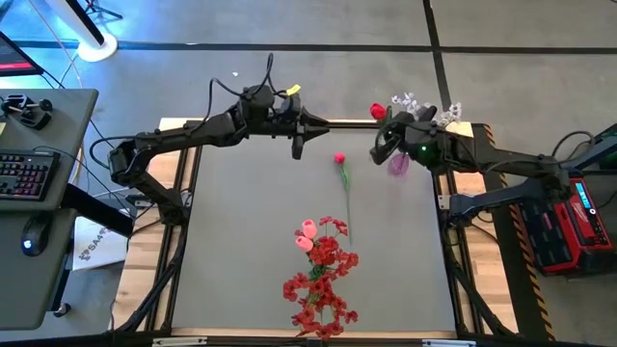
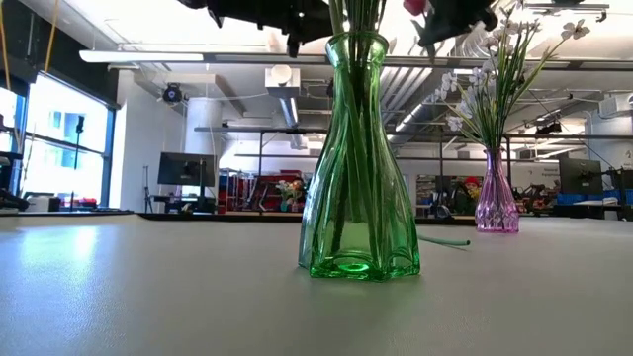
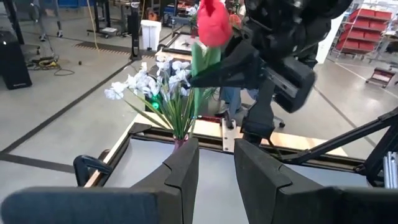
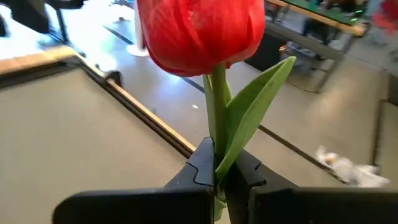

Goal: Sort flowers into vase by color
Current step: Put the left red flower into the purple vase

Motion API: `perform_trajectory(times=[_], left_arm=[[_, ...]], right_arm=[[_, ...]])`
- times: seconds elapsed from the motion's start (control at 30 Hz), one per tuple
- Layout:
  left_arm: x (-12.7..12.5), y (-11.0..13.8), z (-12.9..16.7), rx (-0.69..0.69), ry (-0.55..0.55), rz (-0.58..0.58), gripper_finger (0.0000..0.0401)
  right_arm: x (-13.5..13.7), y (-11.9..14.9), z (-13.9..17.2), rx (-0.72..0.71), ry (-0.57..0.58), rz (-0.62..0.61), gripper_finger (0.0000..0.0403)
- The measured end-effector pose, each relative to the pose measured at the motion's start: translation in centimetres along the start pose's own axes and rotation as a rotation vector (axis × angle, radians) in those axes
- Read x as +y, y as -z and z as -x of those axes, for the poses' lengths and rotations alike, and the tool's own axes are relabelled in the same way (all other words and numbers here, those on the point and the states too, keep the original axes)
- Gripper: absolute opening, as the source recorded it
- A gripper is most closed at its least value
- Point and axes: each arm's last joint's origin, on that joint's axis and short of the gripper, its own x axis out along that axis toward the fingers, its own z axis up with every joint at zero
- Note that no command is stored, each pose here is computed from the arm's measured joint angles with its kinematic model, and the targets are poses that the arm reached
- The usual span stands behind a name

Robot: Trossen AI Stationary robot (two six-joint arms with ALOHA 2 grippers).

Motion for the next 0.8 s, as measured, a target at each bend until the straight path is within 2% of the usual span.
perform_trajectory(times=[0.23,0.57,0.8], left_arm=[[0.1,0.0,0.0,0.003,-0.006,-0.009,0.009],[0.7,0.0,0.2,0.002,-0.021,-0.017,0.009],[0.7,0.0,0.2,0.002,-0.02,-0.016,0.009]], right_arm=[[-1.4,-0.9,1.3,0.041,0.139,0.09,0.0],[-2.9,-2.5,3.1,0.071,0.166,0.095,0.0],[-3.1,-2.2,3.3,0.096,0.176,0.097,0.0]])
